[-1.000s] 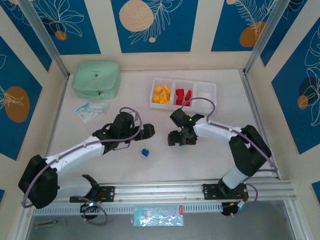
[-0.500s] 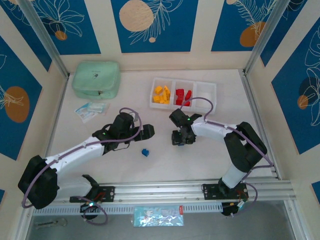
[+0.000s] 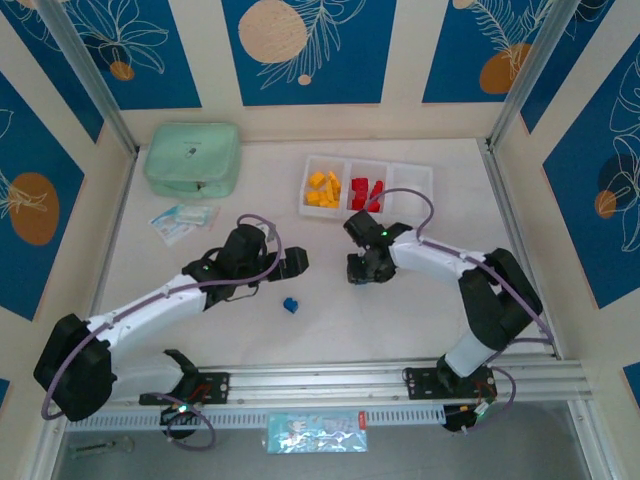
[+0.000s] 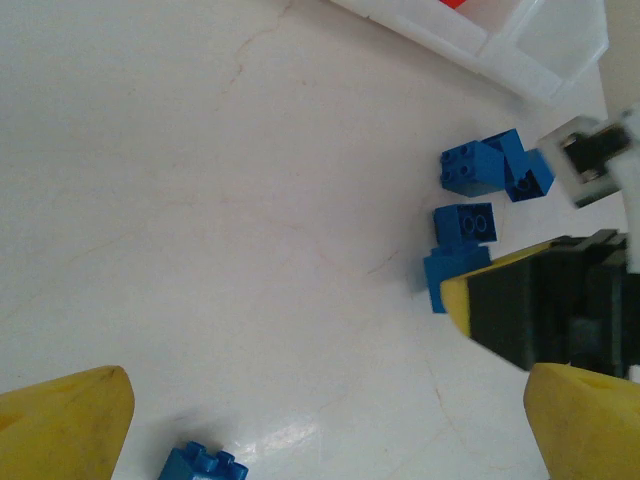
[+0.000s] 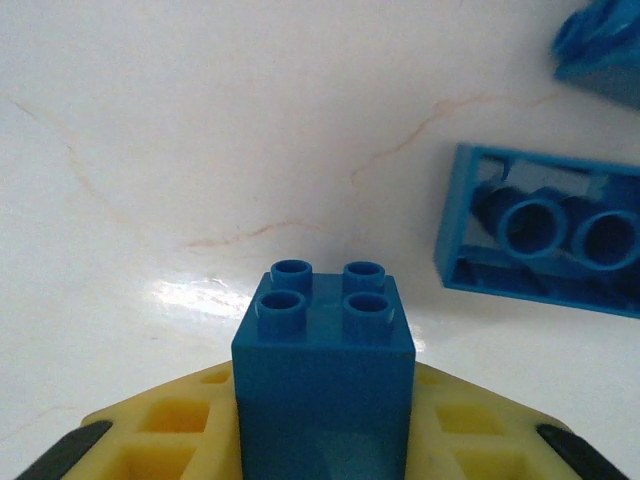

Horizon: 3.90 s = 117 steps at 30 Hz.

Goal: Sort the legos into containers by color
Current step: Pick up the lego from the center of the table, then place the lego in the container, then pick up the lego from the center of the table.

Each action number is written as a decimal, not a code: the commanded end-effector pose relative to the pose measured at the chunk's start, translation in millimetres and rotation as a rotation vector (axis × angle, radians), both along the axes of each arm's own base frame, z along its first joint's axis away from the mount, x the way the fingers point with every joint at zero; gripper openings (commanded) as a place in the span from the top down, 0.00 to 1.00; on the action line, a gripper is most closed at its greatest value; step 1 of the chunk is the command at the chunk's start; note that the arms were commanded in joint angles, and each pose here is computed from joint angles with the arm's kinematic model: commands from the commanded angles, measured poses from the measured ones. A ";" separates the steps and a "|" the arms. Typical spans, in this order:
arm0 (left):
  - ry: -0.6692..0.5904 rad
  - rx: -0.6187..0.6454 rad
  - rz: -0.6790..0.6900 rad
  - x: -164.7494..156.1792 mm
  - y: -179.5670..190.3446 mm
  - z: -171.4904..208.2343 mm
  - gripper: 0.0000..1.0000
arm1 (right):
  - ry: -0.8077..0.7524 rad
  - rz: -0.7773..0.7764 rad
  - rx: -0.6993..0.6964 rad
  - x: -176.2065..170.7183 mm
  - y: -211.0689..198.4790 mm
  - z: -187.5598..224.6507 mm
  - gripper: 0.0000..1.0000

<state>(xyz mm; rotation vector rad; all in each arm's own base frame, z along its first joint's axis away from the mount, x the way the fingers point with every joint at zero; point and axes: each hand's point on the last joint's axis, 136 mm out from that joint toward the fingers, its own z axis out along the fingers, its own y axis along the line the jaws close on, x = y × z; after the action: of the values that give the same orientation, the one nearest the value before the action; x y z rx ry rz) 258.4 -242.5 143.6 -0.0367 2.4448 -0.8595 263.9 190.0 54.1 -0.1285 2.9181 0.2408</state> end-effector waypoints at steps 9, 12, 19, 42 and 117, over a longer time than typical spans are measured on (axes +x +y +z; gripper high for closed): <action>-0.106 -0.076 -0.028 23.4 -26.5 60.2 0.00 | -0.192 -0.167 0.168 81.4 -38.3 97.4 0.68; -0.113 -0.098 -0.041 29.4 -35.6 69.5 0.00 | -0.236 -0.225 0.114 107.2 -62.1 105.7 0.68; -0.137 -0.100 -0.069 41.8 -49.4 73.7 0.00 | -0.254 -0.330 0.073 165.0 -104.4 97.4 0.68; -0.135 -0.033 -0.121 54.7 -62.0 66.0 0.00 | -0.244 -0.335 -0.034 213.2 -122.8 83.3 0.42; -0.092 0.098 -0.090 4.2 4.7 52.2 0.00 | -0.034 -0.118 -0.008 45.6 -31.4 7.8 0.61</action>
<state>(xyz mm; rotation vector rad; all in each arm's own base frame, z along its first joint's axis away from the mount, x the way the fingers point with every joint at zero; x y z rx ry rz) 260.3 -233.0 195.4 0.1456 2.4233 -0.7253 301.0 152.5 31.0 0.0452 2.9490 0.1284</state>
